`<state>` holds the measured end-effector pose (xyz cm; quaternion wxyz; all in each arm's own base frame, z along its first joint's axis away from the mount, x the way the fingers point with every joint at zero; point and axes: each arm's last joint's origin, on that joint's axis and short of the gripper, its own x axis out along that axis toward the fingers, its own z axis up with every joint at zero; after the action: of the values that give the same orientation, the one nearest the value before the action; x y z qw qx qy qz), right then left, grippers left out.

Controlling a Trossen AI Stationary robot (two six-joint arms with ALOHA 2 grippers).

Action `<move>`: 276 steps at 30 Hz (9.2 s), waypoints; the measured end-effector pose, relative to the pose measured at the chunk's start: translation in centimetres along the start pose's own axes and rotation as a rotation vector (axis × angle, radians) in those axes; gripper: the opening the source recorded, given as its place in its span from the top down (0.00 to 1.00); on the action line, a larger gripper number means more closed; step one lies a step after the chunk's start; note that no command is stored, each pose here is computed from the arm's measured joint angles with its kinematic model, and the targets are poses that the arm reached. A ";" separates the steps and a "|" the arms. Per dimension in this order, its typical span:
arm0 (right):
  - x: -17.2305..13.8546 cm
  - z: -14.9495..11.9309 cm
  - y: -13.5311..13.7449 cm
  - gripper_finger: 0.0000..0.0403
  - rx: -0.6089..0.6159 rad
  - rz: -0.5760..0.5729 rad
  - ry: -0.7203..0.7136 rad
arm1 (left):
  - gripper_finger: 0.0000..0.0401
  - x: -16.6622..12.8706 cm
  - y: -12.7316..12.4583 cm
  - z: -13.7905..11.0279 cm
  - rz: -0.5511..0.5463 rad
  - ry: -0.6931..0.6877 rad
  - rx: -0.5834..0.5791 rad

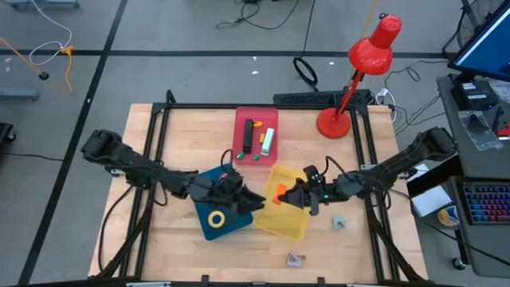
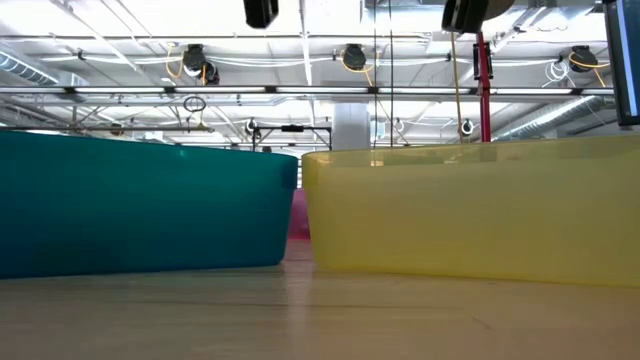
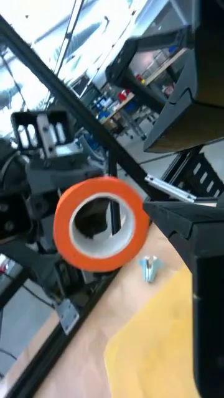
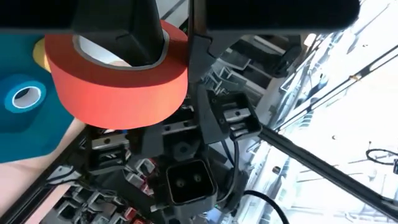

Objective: Pick and place Stapler, Stapler remover, tape
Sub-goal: Put the orange tape into the blue bin, then put the blue staple remover into the yellow bin, then put the violet staple remover into the yellow bin

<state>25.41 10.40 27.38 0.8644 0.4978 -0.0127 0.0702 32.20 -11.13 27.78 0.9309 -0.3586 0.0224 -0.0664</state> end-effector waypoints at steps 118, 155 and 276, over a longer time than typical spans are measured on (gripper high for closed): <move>-4.0 -10.1 -2.5 0.67 0.421 -0.429 1.037 | 0.49 -2.8 8.2 -3.9 0.753 0.543 -0.436; -14.0 -7.1 -4.6 0.67 0.361 -1.183 0.827 | 0.51 0.0 2.1 -1.4 0.038 0.293 -0.012; -3.2 -7.7 3.1 0.89 -0.119 0.070 0.554 | 0.51 -10.0 2.1 -3.8 -0.215 0.324 0.328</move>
<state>21.47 18.23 25.82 0.8596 0.4072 0.2027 0.2327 22.19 -10.71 23.46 0.9485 -0.1876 0.1217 -0.2245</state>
